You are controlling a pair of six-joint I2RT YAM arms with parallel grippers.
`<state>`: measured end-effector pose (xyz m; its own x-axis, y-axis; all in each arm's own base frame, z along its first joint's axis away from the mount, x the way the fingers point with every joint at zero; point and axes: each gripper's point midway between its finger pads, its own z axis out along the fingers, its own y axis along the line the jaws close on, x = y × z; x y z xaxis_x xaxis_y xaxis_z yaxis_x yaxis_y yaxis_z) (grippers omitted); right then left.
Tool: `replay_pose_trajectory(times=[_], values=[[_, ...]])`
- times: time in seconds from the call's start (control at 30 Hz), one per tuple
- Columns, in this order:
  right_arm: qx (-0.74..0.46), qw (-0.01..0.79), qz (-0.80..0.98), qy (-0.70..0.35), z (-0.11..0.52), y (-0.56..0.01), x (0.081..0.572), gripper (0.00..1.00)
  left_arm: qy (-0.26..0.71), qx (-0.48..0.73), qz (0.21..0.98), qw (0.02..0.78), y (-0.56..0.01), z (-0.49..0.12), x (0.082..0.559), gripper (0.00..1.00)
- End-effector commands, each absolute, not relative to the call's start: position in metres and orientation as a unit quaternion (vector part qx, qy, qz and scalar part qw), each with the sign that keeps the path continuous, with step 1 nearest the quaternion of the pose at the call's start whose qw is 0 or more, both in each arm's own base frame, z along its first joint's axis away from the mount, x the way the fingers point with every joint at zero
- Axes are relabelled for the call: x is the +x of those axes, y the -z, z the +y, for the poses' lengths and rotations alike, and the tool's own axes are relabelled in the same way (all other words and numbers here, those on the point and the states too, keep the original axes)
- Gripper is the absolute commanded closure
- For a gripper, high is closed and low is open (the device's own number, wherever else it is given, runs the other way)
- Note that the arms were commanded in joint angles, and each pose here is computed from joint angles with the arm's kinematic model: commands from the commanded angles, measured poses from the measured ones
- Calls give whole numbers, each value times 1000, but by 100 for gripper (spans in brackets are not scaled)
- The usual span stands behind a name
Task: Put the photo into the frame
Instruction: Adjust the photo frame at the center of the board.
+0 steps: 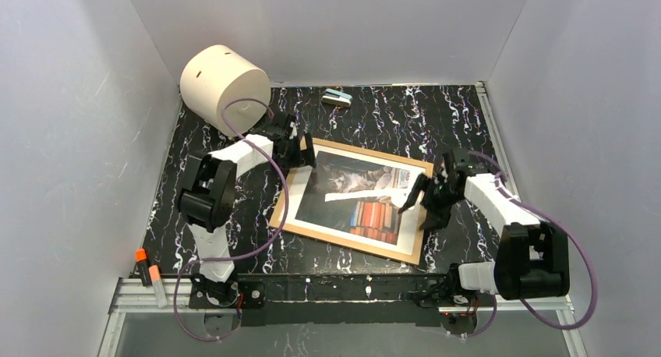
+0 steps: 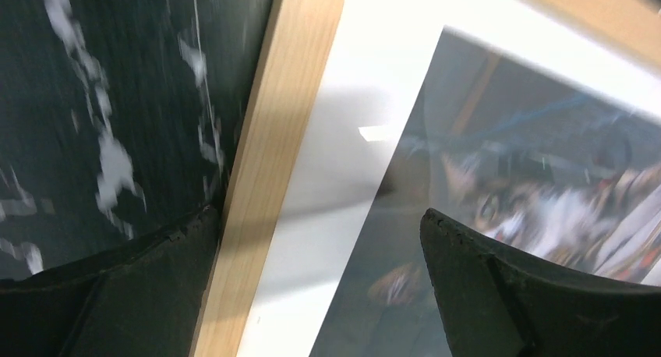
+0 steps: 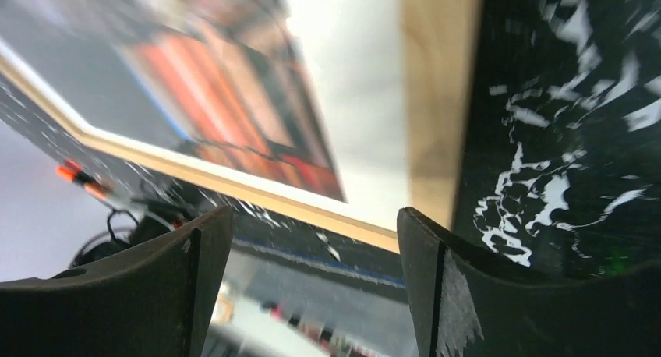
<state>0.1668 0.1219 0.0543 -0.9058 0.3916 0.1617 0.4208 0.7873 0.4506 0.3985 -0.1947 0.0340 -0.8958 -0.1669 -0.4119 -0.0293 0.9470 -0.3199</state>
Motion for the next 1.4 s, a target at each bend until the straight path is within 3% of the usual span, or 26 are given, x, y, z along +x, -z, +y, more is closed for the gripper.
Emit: replay_pose_trajectory(times=[0.0, 0.1, 0.27, 0.5, 0.67, 0.9, 1.13, 1.37], values=[[-228, -126, -945, 197, 99, -110, 232, 14, 105, -35, 979, 172, -50, -171, 332, 2], [-220, -185, -937, 197, 96, -130, 268, 13, 81, -41, 976, 198, -71, -154, 322, 2], [-173, -217, -923, 265, 122, -142, 334, 15, 89, -62, 974, 198, -94, -141, 286, 2], [-146, -241, -911, 300, 141, -141, 418, 16, 153, -85, 981, 88, -63, -151, 186, 2], [-130, -227, -914, 311, 149, -122, 446, 15, 191, -75, 977, 52, -49, -169, 155, 2], [-93, -180, -922, 329, 161, -76, 456, 13, 243, -87, 965, 38, -34, -192, 158, 2], [-85, -134, -925, 347, 167, -61, 434, 14, 290, -123, 944, 100, -45, -208, 203, 2], [-84, -76, -939, 325, 161, -39, 404, 14, 310, -124, 937, 98, -45, -216, 242, 2]])
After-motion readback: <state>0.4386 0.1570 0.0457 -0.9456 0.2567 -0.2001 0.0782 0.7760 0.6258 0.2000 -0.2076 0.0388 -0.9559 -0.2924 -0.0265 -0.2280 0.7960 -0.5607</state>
